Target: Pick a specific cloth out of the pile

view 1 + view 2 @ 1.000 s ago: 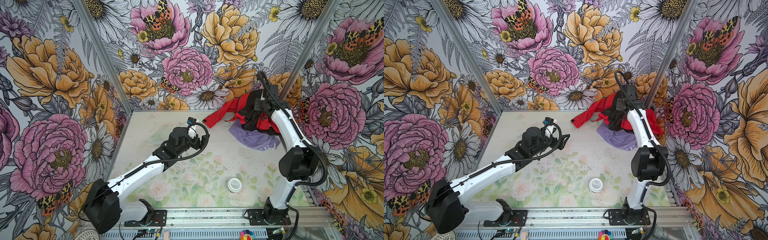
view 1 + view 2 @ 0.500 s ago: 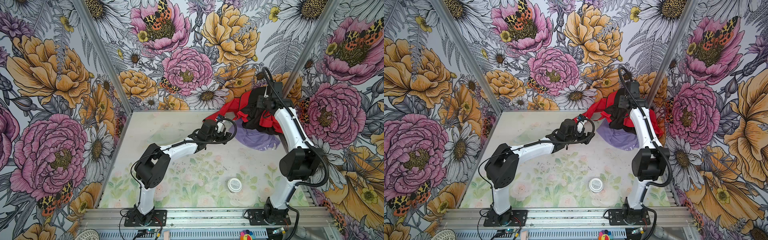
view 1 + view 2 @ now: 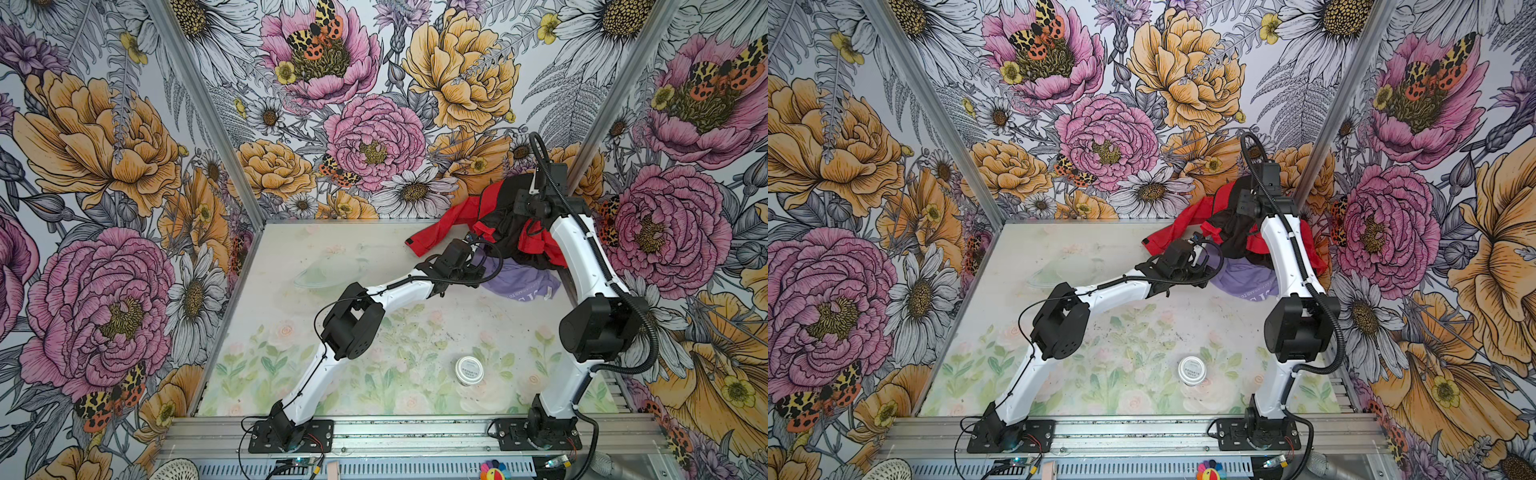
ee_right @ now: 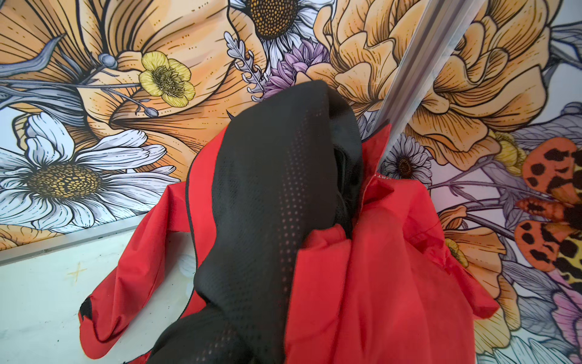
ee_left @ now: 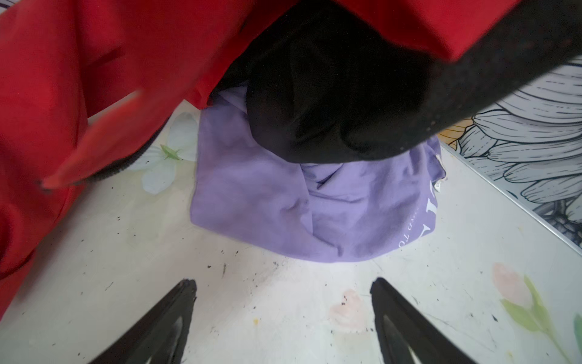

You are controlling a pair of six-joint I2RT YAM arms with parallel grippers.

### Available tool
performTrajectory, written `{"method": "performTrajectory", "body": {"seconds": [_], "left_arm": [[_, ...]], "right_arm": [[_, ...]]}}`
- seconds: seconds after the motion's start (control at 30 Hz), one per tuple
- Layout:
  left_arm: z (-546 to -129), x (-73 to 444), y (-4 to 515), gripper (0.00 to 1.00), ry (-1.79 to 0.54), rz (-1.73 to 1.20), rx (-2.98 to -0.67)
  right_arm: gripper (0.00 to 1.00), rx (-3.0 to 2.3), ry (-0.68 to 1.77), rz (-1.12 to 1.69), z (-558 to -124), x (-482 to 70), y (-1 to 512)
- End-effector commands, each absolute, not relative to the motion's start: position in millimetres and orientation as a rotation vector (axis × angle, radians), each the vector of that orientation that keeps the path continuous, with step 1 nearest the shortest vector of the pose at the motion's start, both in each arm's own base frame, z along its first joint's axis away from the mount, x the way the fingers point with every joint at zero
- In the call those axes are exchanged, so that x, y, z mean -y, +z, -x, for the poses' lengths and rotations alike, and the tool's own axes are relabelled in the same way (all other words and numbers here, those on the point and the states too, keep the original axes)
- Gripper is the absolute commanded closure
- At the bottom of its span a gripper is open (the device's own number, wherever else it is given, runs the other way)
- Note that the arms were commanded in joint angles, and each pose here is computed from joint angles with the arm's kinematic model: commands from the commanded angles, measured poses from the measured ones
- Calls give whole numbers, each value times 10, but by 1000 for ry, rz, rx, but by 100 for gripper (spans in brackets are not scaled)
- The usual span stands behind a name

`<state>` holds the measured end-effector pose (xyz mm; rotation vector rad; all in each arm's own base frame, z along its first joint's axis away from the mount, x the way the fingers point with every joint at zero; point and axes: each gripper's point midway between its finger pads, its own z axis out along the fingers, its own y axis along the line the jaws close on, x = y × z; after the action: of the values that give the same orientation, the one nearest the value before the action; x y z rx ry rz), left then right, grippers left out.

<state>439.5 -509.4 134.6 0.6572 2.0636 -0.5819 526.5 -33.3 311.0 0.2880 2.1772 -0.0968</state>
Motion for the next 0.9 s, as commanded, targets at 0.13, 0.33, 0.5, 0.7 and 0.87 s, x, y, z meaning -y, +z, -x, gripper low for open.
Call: {"method": "performTrajectory", "body": {"seconds": [0.13,0.33,0.5,0.7,0.87], "left_arm": [[-4506,5231,1182,25,-550,-450,-2162],[-4503,5468,949,30,-589,-384,-2186],[-4515,5538,806,30,-537,-376,-2167],[-4510,5574,669,32,-521,-341,-2170],[-4464,5640,528,35,-532,-332,-2187]], "right_arm": [[100,-2000,-27,-286,-5246,278,3774],[100,-1990,-15,-275,-5198,258,3839],[100,-1984,-15,-268,-5143,257,3877],[100,-1988,-10,-258,-5112,246,3870],[100,-1998,-10,-259,-5097,255,3831]]}}
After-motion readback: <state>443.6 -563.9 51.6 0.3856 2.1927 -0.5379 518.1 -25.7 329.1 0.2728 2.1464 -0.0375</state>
